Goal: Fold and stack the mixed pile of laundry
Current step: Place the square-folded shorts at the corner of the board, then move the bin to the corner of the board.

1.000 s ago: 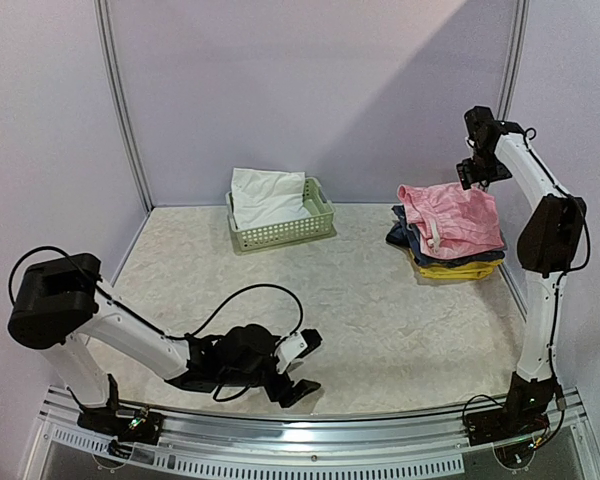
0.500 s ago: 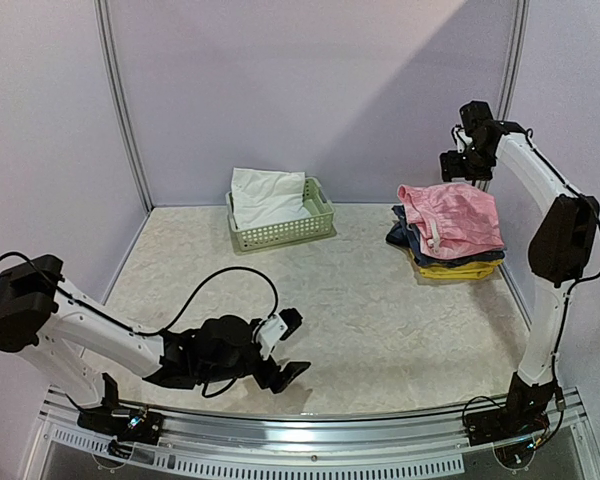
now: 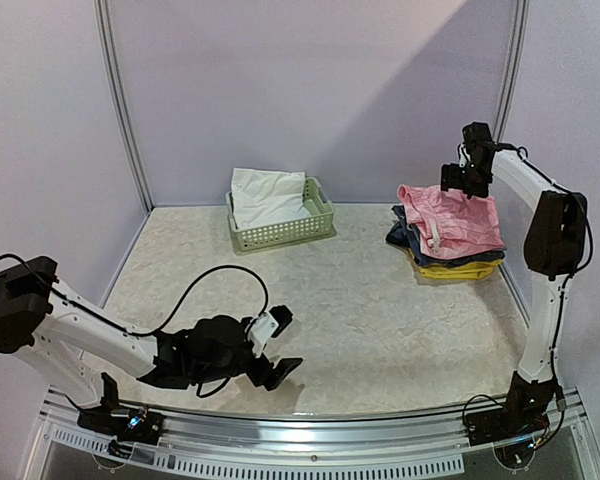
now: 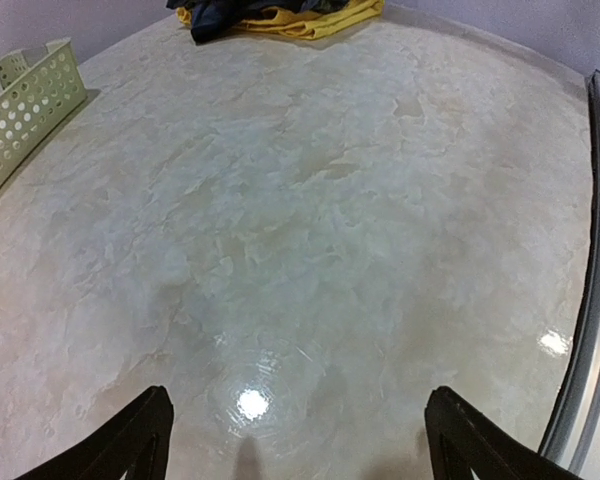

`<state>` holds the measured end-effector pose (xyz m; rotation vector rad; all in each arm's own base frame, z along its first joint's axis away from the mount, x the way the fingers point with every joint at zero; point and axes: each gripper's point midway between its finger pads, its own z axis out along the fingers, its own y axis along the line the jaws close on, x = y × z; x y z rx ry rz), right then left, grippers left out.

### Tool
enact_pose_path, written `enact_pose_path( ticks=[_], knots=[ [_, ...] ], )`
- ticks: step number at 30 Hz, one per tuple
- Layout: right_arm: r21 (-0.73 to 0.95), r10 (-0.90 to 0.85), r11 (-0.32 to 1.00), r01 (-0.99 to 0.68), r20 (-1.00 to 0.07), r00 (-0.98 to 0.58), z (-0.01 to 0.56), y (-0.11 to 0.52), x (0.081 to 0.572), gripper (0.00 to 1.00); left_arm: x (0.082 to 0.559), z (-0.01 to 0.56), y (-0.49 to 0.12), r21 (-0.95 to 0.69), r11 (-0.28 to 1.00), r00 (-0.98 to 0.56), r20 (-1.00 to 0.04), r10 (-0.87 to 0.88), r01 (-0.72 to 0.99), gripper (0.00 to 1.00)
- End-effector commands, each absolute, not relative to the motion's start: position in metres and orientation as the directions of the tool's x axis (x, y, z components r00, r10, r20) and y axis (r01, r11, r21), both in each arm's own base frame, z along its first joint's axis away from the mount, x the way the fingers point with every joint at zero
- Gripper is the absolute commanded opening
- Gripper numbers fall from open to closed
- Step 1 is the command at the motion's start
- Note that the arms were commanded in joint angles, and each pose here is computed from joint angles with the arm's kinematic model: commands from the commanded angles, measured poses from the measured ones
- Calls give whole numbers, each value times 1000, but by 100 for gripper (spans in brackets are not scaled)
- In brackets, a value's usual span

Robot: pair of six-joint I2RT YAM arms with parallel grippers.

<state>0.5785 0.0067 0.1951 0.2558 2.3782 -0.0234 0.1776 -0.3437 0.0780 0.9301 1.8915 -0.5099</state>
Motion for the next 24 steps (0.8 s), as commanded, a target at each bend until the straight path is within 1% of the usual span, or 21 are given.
enact_pose_path(
  ticks=[1, 7, 8, 10, 20, 24],
  knots=[
    [113, 257, 963, 245, -661, -705, 163, -10, 596, 90, 185, 75, -335, 32, 665, -299, -876, 378, 746, 89],
    [119, 321, 940, 318, -621, -716, 131, -44, 597, 96, 188, 77, -340, 42, 667, -303, -869, 391, 743, 89],
    [120, 328, 938, 326, -618, -715, 129, -47, 596, 98, 188, 77, -340, 43, 669, -303, -869, 392, 742, 89],
    [119, 337, 933, 339, -614, -714, 127, -53, 593, 99, 189, 78, -340, 42, 673, -306, -869, 390, 739, 89],
    [149, 337, 937, 316, -626, -704, 152, -44, 582, 99, 201, 83, -343, 69, 703, -310, -864, 397, 708, 91],
    [125, 317, 941, 313, -645, -695, 169, -39, 575, 99, 208, 90, -340, 88, 718, -304, -865, 398, 690, 92]
  ],
)
